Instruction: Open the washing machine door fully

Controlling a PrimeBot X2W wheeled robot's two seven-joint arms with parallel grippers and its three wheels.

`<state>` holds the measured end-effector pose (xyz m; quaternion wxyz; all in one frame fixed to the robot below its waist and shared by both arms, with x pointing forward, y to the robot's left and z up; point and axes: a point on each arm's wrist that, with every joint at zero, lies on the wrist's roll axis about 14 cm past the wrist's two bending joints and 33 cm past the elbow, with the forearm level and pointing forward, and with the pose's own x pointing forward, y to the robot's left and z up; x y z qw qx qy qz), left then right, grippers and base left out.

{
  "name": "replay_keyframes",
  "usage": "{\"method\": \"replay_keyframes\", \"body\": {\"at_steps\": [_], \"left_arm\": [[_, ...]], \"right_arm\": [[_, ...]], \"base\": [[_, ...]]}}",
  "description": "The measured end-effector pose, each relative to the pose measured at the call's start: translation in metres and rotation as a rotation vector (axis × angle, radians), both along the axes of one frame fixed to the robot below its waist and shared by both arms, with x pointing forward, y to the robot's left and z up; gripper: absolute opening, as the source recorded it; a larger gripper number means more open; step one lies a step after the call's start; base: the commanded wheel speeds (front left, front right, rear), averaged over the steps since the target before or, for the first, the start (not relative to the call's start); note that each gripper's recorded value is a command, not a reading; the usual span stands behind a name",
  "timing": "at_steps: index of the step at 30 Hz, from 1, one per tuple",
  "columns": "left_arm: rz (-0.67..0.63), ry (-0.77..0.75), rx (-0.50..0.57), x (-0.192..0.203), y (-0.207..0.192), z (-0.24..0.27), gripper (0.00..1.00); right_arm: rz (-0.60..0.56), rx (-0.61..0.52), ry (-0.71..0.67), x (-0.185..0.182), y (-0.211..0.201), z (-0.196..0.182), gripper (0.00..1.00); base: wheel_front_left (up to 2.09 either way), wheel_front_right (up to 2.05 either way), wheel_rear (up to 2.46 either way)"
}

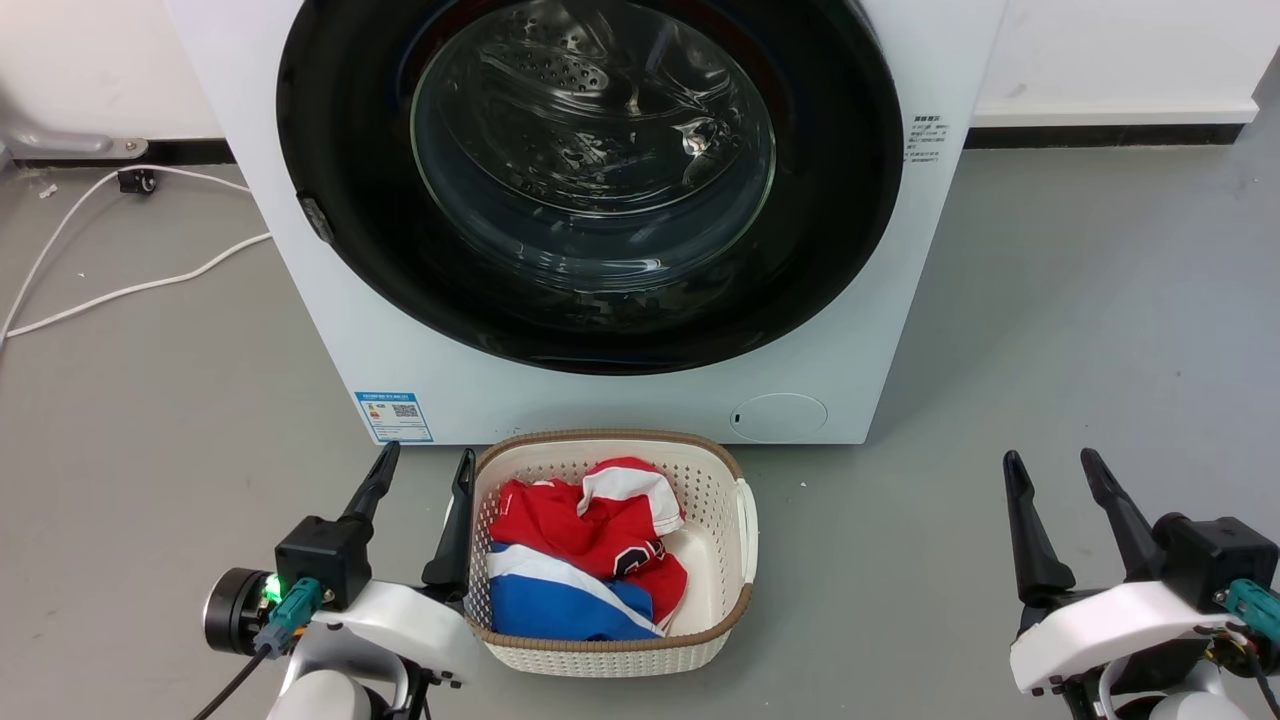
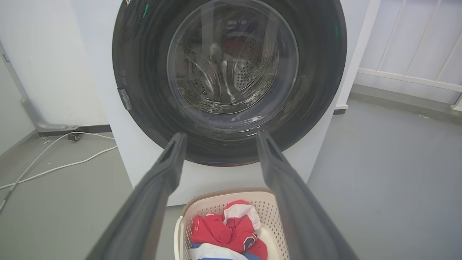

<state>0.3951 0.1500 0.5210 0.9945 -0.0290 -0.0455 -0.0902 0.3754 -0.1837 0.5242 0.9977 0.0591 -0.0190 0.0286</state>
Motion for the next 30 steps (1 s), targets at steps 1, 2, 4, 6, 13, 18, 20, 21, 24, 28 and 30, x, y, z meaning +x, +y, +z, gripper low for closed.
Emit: {"method": "replay_keyframes", "body": {"at_steps": [1,2,4,6,13,18,20,21,24,28,30], "left_arm": [[0.000,-0.001,0.004,0.0002,-0.0001,-0.0002,1.00],[0.001,-0.002,0.009,0.0002,0.0001,-0.0006,1.00],[0.000,0.002,0.020,-0.0001,-0.0002,-0.0027,1.00],[0.001,0.003,0.025,-0.0003,0.0000,-0.0039,1.00],[0.006,0.004,0.039,-0.0007,0.0003,-0.0068,1.00],[0.015,0.007,0.026,-0.0008,0.0023,-0.0074,1.00],[0.019,0.007,0.017,-0.0011,0.0030,-0.0074,1.00],[0.021,0.007,0.016,-0.0011,0.0035,-0.0072,1.00],[0.021,0.008,0.015,-0.0006,0.0038,-0.0074,1.00],[0.022,0.008,0.018,-0.0005,0.0041,-0.0076,1.00],[0.021,0.008,0.021,-0.0005,0.0041,-0.0077,1.00]], "right_arm": [[0.000,-0.006,0.001,0.0000,0.0001,-0.0001,1.00],[0.001,-0.010,0.000,0.0001,0.0002,-0.0002,1.00],[0.000,-0.014,0.001,0.0002,-0.0002,-0.0006,1.00],[-0.001,-0.016,0.001,0.0002,-0.0004,-0.0008,1.00],[-0.001,-0.033,-0.004,0.0001,-0.0003,-0.0009,1.00],[-0.001,-0.028,-0.004,-0.0003,-0.0003,-0.0015,1.00],[-0.001,-0.026,-0.001,-0.0007,-0.0001,-0.0027,1.00],[-0.001,-0.025,0.001,-0.0011,-0.0001,-0.0036,1.00],[-0.002,-0.018,0.004,-0.0011,-0.0003,-0.0053,1.00],[0.000,-0.018,0.007,-0.0009,0.0005,-0.0065,1.00],[0.000,-0.018,0.008,-0.0008,0.0003,-0.0068,1.00]], "base": [[0.00,0.00,0.00],[0.00,0.00,0.00],[0.00,0.00,0.00],[0.00,0.00,0.00],[0.00,0.00,0.00],[0.00,0.00,0.00],[0.00,0.00,0.00],[0.00,0.00,0.00],[0.00,0.00,0.00],[0.00,0.00,0.00],[0.00,0.00,0.00]]}}
